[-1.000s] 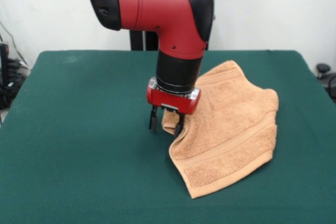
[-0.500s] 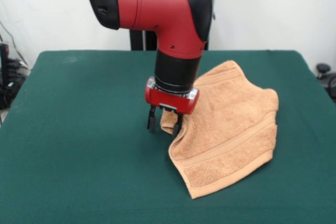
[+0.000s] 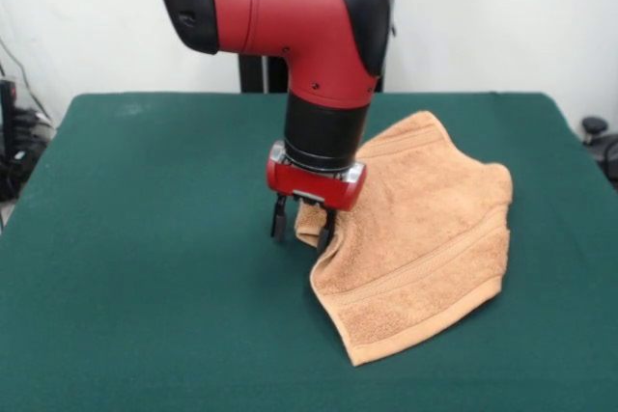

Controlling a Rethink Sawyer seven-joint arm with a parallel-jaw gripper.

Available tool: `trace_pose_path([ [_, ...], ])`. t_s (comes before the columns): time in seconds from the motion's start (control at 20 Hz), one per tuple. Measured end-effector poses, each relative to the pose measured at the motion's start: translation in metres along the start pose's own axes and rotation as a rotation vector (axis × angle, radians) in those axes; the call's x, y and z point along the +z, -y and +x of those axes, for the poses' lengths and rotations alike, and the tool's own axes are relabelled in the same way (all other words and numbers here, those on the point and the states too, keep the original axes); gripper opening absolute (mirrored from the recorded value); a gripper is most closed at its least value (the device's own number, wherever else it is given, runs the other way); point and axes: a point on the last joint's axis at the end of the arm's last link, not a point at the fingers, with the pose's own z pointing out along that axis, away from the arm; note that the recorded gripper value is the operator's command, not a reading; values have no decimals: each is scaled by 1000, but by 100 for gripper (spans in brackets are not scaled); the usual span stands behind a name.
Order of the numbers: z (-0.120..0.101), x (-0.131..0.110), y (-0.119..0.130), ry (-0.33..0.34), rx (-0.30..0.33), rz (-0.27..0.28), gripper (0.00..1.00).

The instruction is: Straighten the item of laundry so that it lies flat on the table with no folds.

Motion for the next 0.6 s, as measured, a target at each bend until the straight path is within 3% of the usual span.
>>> trace_pose_path([
  [0.6,0,0,1,-2,6,1,100],
])
